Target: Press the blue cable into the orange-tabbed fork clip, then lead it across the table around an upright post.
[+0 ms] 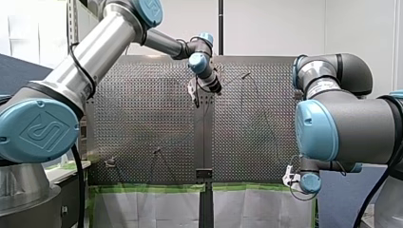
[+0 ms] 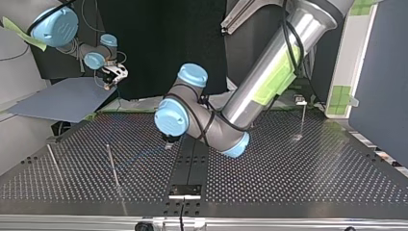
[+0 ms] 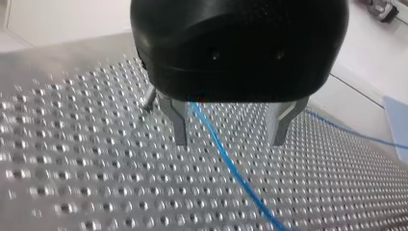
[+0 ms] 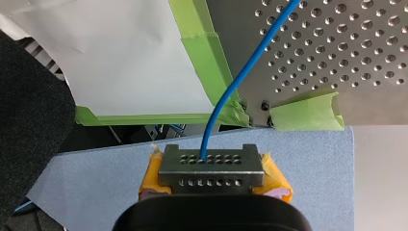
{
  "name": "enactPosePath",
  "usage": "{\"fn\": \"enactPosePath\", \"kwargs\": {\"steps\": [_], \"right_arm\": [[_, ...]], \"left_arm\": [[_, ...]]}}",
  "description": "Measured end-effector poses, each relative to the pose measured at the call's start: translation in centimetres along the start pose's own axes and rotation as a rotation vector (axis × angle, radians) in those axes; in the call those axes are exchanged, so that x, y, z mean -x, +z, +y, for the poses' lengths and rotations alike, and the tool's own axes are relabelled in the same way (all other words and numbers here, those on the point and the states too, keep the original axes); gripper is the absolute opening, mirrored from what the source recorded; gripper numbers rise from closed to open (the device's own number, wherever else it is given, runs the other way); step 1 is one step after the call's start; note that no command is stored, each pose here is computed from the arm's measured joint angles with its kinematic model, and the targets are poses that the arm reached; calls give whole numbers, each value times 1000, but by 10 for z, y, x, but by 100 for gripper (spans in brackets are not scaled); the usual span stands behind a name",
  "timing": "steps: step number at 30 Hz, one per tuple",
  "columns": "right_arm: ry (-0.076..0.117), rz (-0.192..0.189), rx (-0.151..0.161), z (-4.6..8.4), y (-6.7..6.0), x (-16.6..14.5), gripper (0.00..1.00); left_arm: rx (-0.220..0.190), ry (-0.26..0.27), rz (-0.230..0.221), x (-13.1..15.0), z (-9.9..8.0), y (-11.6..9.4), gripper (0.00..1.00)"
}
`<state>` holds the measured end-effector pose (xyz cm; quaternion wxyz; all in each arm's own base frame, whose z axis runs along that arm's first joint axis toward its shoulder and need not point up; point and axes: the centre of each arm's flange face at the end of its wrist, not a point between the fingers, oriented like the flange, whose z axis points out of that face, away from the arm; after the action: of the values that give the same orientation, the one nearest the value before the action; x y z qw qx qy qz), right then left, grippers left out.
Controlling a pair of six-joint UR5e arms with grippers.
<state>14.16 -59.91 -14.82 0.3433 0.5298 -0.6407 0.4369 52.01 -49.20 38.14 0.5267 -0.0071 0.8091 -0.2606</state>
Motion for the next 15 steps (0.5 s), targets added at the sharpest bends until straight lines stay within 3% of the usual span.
{"fn": "enactPosePath", "kwargs": {"steps": [8,15], "right_arm": [[-1,-1,0,0,0,0,0],[-1,-1,0,0,0,0,0]], "left_arm": [[-74,5,0,9,-29,-24,86],[-175,52,-65,36,-62,-46,86]]}}
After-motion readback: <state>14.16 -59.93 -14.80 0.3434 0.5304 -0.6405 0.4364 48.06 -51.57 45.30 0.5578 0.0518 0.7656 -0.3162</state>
